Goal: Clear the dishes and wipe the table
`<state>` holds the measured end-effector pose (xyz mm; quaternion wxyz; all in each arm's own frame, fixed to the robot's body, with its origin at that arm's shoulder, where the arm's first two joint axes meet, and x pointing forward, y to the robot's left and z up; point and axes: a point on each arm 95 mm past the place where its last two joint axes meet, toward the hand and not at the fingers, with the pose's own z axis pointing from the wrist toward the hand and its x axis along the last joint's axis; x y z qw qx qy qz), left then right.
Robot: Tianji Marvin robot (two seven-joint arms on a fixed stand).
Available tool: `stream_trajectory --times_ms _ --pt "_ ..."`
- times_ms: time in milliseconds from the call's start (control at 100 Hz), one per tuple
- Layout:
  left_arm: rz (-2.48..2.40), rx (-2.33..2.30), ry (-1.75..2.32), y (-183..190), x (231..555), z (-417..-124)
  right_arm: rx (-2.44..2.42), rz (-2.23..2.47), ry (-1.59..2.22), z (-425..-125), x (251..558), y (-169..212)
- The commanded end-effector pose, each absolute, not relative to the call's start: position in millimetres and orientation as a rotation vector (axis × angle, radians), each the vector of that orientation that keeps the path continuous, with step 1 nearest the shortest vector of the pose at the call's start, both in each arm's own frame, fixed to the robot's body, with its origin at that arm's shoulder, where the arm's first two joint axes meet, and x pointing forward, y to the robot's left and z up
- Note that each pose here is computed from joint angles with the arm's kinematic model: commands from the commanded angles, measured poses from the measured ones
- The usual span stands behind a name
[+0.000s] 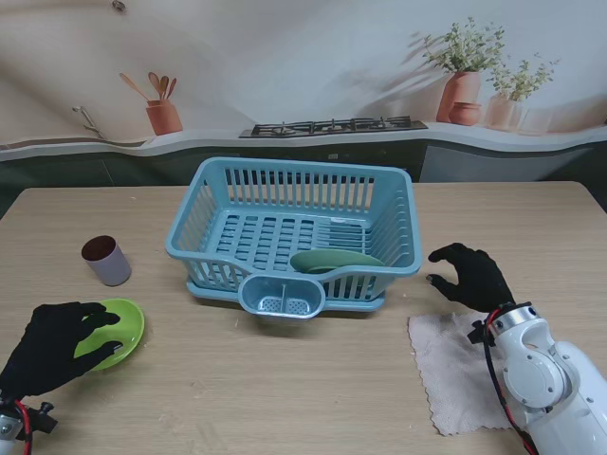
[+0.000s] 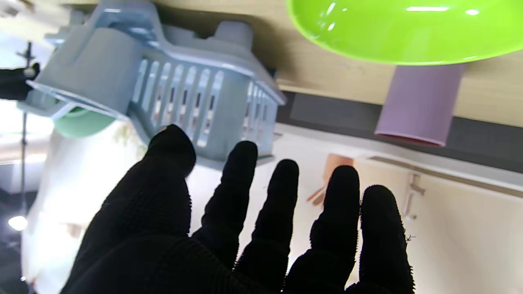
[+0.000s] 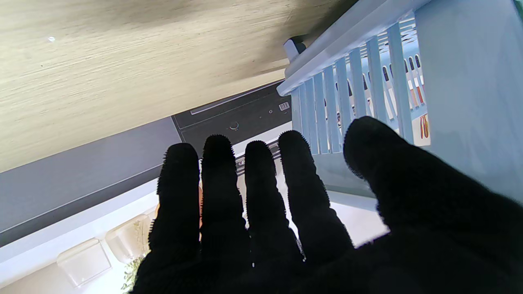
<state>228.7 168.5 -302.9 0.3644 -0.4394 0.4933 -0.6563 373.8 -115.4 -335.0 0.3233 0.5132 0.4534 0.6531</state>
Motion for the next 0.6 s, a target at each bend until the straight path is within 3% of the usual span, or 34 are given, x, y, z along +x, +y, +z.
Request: stream_trajectory --times_ms 0,590 --pt "-1.661 -1.153 1.296 169.9 227.1 -305.1 1.349 1.71 1.21 -337.2 373.5 -115.4" --pt "-1.452 -1.29 1.277 177.6 244.2 -333.4 1.36 1.69 1.229 -342.9 376.1 -114.5"
